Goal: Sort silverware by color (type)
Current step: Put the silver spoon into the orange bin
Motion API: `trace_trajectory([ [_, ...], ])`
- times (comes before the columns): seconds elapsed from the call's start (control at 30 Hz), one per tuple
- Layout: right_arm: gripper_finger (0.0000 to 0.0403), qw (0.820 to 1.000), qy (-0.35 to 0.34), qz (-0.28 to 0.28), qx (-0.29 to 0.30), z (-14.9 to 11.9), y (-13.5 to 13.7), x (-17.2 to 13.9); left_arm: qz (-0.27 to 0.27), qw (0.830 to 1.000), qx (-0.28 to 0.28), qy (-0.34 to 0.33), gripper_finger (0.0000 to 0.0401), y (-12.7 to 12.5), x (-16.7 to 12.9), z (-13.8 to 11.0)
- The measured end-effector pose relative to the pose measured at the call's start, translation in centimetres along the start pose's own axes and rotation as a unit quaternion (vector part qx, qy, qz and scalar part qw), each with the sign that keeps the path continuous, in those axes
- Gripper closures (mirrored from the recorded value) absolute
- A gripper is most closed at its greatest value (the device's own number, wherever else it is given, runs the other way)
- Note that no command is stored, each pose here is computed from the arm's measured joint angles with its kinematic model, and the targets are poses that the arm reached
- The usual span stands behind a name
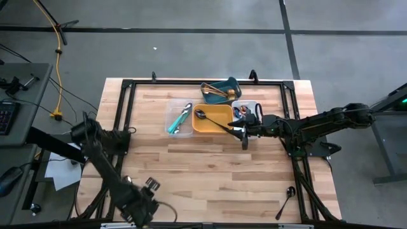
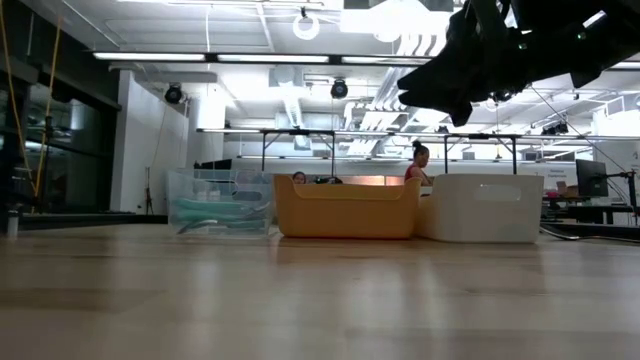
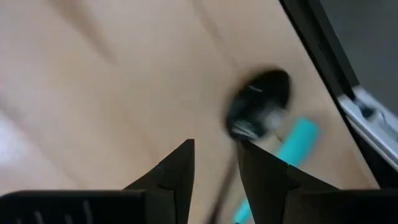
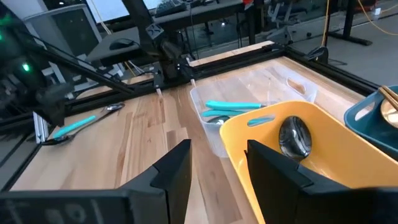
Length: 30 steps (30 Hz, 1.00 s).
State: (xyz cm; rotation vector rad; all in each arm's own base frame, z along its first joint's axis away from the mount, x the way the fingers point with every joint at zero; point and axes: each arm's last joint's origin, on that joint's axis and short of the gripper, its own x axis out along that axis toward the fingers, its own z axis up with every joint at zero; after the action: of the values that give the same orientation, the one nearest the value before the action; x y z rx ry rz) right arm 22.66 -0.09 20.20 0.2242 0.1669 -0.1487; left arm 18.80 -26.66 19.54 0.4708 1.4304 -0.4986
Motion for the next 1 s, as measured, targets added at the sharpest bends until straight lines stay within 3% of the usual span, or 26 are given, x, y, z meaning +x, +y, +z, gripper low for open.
trace_trajectory([
  [0.27, 0.0253, 1.000, 0.002, 0.000, -0.006, 0.0, 0.0, 0.0, -0.011, 0.994, 0.086, 0.066, 0.0286, -3.2, 3.2, -1.3],
  [0.57, 0.0253, 1.000, 0.002, -0.001, -0.006, 0.0, 0.0, 0.0, -0.002, 0.993, 0.064, 0.095, 0.0286, -1.4, 5.0, -2.3],
  [0.7, 0.0253, 1.000, 0.005, -0.001, -0.002, -0.1, 0.0, 0.0, -0.034, 0.992, 0.058, 0.103, 0.0286, -1.3, 5.5, -2.5],
  [1.0, 0.0253, 1.000, 0.007, -0.002, 0.002, -0.1, 0.0, 0.0, -0.028, 0.993, 0.070, 0.091, 0.0286, -1.1, 5.8, -2.7],
])
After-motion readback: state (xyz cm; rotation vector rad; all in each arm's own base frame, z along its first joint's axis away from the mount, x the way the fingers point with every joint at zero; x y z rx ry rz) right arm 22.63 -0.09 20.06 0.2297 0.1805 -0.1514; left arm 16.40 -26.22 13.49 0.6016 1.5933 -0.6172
